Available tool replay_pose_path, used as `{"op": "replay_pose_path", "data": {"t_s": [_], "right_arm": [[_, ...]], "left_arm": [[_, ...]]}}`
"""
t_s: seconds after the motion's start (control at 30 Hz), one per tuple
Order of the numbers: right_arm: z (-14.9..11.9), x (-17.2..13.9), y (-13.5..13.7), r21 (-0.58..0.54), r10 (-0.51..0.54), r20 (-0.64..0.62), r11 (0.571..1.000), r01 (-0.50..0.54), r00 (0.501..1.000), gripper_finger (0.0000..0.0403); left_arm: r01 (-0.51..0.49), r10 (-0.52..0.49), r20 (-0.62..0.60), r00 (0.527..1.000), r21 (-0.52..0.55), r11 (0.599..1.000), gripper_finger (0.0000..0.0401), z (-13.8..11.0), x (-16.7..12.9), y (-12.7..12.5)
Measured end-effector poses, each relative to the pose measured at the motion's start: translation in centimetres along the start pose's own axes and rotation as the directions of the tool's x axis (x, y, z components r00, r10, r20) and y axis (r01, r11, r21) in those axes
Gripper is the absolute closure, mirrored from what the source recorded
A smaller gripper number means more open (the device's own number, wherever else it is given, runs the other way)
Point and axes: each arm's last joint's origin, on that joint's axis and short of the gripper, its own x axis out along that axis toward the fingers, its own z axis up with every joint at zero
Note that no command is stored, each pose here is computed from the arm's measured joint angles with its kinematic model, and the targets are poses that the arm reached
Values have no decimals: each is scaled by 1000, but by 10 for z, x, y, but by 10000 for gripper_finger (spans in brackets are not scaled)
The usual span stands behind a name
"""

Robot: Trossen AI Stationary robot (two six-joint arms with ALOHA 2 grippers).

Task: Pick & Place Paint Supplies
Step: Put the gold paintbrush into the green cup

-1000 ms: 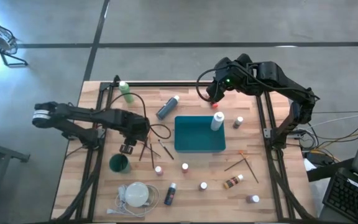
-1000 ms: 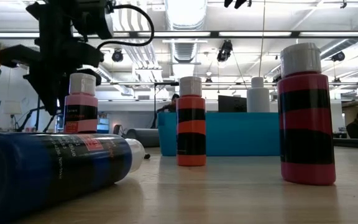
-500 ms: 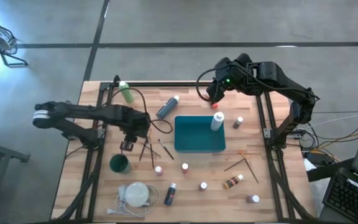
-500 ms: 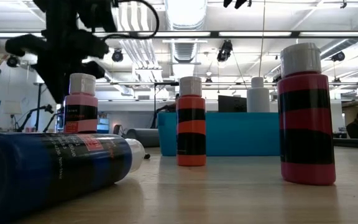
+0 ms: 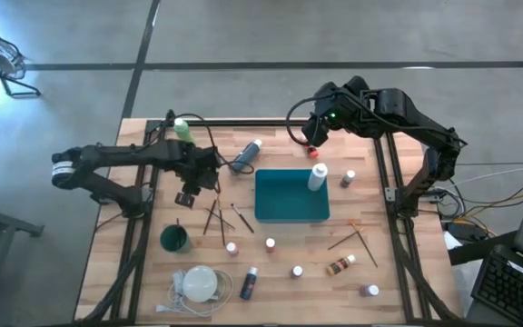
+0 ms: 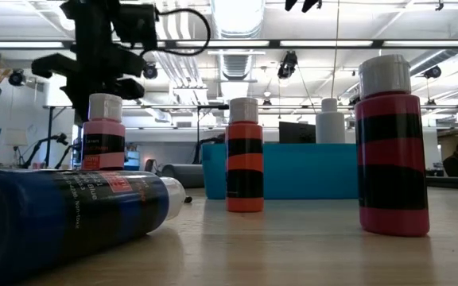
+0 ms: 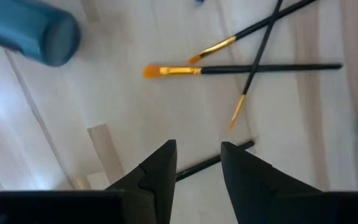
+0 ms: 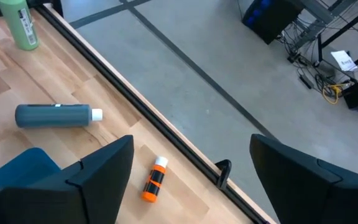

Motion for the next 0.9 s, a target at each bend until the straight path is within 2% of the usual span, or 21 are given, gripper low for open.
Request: {"op": "replay_pose_path", "data": {"t_s": [0.13, 0.27, 0.5, 0.9], "right_arm": [[0, 0, 0, 1, -1, 0, 1000, 1, 1000, 70], [0, 0, 0, 1, 0, 0, 1000, 0, 1000, 57], [0, 0, 0, -3, 0, -1, 1000, 0, 1000, 41], [-1, 2, -3, -15, -13, -14, 1000, 13, 1000, 70]], "left_arm": [[7, -7, -4, 1000, 43, 999, 270, 2, 7, 6], [77, -76, -16, 997, 63, 995, 270, 8, 20, 8], [147, -139, -77, 987, 95, 985, 270, 11, 41, 8], [197, -191, -60, 980, 116, 973, 270, 4, 58, -6]]}}
